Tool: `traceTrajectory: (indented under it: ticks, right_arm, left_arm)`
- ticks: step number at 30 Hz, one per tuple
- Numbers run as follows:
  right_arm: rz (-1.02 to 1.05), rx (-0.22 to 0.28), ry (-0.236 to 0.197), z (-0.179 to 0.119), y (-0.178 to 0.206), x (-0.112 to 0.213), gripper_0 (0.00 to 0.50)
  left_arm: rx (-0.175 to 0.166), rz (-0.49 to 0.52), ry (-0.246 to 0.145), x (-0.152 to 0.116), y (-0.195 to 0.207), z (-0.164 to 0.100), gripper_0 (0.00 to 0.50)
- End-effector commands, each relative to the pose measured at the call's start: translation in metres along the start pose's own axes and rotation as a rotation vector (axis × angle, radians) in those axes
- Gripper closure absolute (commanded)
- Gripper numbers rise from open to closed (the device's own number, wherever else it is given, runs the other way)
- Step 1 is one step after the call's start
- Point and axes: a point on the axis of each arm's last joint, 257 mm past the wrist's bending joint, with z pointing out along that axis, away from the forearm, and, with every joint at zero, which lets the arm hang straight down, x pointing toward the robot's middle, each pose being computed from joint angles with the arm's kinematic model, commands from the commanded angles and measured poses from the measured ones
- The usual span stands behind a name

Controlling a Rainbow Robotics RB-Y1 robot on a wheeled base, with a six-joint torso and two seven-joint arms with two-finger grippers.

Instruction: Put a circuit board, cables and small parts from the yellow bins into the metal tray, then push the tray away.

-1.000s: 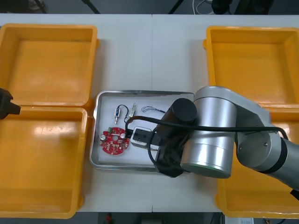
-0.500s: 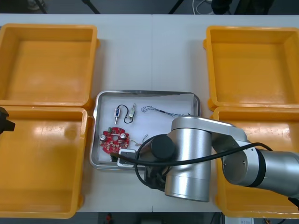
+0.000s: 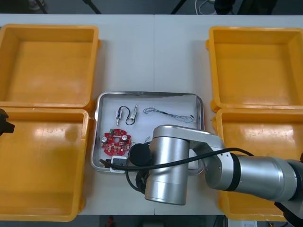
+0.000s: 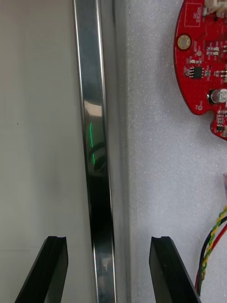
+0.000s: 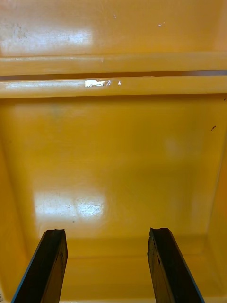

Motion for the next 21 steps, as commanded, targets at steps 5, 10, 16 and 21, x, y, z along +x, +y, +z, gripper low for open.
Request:
traceTrajectory:
  ticks: [5,10,16,21]
  right_arm:
    - [-0.061,0.048,-0.023,0.001,0.0,-0.019,0.0]
    - [-0.062,0.044,-0.006,0.001,0.002,-0.015,0.116]
    - [-0.078,0.06,0.045,-0.001,-0.004,-0.003,0.461]
    - [-0.08,0.062,0.054,0.0,-0.005,0.001,0.5]
  left_arm:
    - [-0.063,0.08,-0.02,-0.003,0.017,-0.014,0.0]
    - [-0.063,0.08,-0.02,-0.003,0.017,-0.014,0.0]
    - [-0.063,0.08,-0.02,-0.003,0.017,-0.014,0.0]
    - [-0.063,0.08,-0.02,-0.003,0.017,-0.014,0.0]
